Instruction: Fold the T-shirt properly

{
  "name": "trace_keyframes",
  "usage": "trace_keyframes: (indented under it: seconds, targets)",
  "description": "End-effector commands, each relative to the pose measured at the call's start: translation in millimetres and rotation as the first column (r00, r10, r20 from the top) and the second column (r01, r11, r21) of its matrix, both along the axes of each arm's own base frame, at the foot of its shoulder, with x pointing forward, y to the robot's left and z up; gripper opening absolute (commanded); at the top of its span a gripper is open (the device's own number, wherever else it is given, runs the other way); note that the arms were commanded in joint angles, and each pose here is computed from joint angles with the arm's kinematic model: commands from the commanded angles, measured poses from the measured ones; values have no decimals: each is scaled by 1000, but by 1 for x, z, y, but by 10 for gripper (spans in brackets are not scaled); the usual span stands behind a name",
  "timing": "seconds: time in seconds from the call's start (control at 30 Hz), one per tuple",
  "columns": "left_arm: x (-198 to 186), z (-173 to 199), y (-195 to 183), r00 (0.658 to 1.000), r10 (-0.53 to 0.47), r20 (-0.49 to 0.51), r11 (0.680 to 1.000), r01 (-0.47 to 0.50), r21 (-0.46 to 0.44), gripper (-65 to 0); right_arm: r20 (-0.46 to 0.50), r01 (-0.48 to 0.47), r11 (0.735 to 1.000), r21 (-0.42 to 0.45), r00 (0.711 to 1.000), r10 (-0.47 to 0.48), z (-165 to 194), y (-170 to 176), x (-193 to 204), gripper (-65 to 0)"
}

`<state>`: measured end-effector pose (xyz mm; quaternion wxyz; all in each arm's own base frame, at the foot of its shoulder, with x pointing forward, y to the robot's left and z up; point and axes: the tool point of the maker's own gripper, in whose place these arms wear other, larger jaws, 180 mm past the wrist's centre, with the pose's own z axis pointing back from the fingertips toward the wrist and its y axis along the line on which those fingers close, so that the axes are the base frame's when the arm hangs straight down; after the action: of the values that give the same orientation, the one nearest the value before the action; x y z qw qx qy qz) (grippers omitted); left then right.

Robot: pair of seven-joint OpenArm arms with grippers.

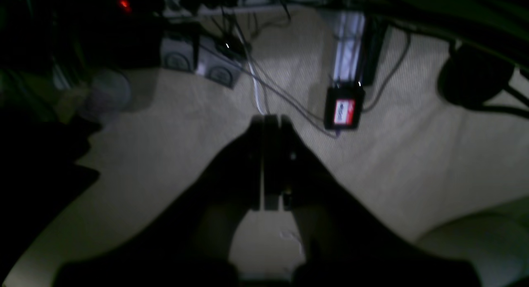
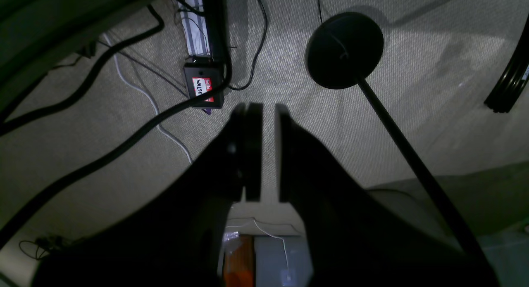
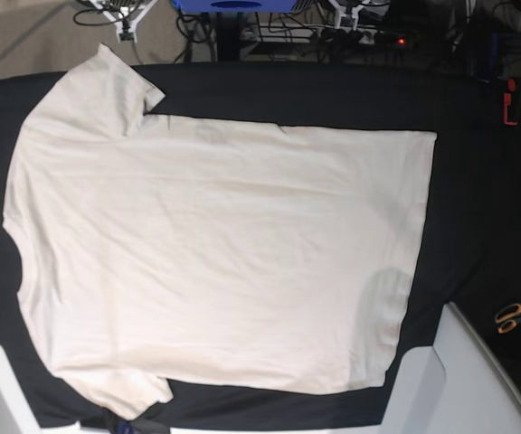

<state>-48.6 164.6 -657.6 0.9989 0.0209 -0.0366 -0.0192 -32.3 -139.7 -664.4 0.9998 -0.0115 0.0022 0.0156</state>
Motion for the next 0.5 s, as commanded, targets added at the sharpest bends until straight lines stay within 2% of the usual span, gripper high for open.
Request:
trace_keyframes:
  seconds: [0.0, 0.07, 0.1, 0.23, 0.27, 0.3, 0.33, 0.47]
  targets:
    - [-6, 0, 3, 1000, -7, -15, 1000, 7, 8, -650, -26, 0, 1000, -5, 1000, -1, 0, -2, -7, -594]
    - [-6, 0, 3, 1000, -12, -16, 1000, 12, 8, -650, -50, 1, 1000, -6, 999, -1, 0, -3, -9, -581]
    - [-6, 0, 3, 1000, -10, -16, 1000, 11, 8, -650, -53, 1, 1000, -6, 999, -2, 0, -3, -8, -551]
    - [-5, 1, 3, 1000, -11, -11, 1000, 11, 8, -650, -53, 1, 1000, -6, 999, -1, 0, -3, -9, -317]
    - [-6, 1, 3, 1000, -14, -10, 1000, 14, 7, -650, -46, 1, 1000, -5, 999, -1, 0, -3, -8, -269]
    - [-6, 1, 3, 1000, -14, -8, 1000, 14, 7, -620, -27, 1, 1000, -5, 1000, -1, 0, -2, -6, -242]
    - [-6, 1, 3, 1000, -14, -8, 1000, 14, 7, -599, -6, 2, 1000, -4, 1000, -2, 0, -2, -3, -240]
    - [-6, 1, 4, 1000, 0, -9, 1000, 0, 9, -650, -4, 1, 1000, -2, 1000, -1, 1, -1, -12, -282]
